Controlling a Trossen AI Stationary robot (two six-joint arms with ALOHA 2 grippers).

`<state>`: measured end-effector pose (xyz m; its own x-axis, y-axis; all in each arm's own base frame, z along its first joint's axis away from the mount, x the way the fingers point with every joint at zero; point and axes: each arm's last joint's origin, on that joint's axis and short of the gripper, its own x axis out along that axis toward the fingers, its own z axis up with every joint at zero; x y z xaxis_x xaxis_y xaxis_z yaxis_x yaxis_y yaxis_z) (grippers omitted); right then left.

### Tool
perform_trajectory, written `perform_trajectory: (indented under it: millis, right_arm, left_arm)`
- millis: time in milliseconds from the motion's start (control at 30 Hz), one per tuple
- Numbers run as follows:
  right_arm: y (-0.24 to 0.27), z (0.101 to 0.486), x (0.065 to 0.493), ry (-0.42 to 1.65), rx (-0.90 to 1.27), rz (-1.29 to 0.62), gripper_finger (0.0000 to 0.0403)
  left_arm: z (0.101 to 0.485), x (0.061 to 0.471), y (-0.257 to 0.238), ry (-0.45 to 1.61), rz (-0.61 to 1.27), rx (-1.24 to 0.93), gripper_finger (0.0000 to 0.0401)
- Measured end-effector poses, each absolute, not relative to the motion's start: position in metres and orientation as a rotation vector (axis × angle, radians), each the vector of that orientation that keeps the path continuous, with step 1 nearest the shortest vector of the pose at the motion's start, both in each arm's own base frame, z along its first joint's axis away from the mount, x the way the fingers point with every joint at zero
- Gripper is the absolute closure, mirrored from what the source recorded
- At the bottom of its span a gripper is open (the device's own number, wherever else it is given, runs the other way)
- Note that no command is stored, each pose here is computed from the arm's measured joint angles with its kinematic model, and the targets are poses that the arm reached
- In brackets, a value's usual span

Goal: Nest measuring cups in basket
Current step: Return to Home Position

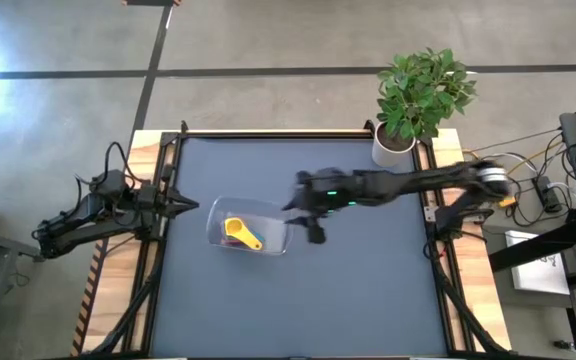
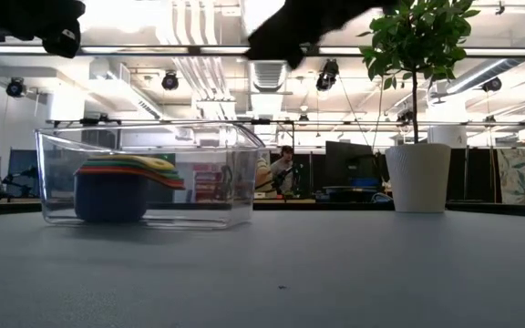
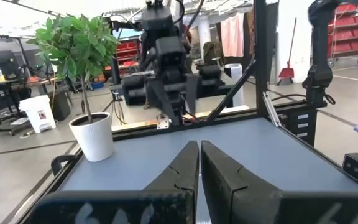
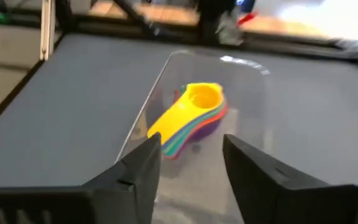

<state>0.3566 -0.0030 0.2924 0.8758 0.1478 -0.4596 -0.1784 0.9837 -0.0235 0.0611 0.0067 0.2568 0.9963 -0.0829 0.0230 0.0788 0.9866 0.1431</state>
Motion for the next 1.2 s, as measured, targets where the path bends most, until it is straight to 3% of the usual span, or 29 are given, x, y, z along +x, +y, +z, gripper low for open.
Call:
perform_trajectory:
  millis: [300,500,900,1100,1200]
  right_arm:
    - [-0.001,0.291,0.234,0.043,-0.132,0.114,0.0335]
    - [-0.002,0.277,0.176,-0.067,-0.163,0.036,0.0387]
    - [-0.002,0.280,0.087,-0.176,-0.208,-0.042,0.0394]
    - [-0.001,0.265,0.067,-0.281,-0.236,-0.052,0.0394]
    - [-0.002,0.243,0.073,-0.208,-0.241,-0.047,0.0394]
  left_arm:
    - [0.257,0.061,0.007,-0.036,-0.076,0.154,0.0401]
    - [0.258,0.061,0.007,-0.040,-0.070,0.155,0.0401]
    - [0.265,0.060,0.007,-0.110,-0.056,0.156,0.0401]
    - [0.263,0.060,0.008,-0.116,-0.012,0.169,0.0401]
    - [0.258,0.063,0.009,-0.129,-0.012,0.146,0.0401]
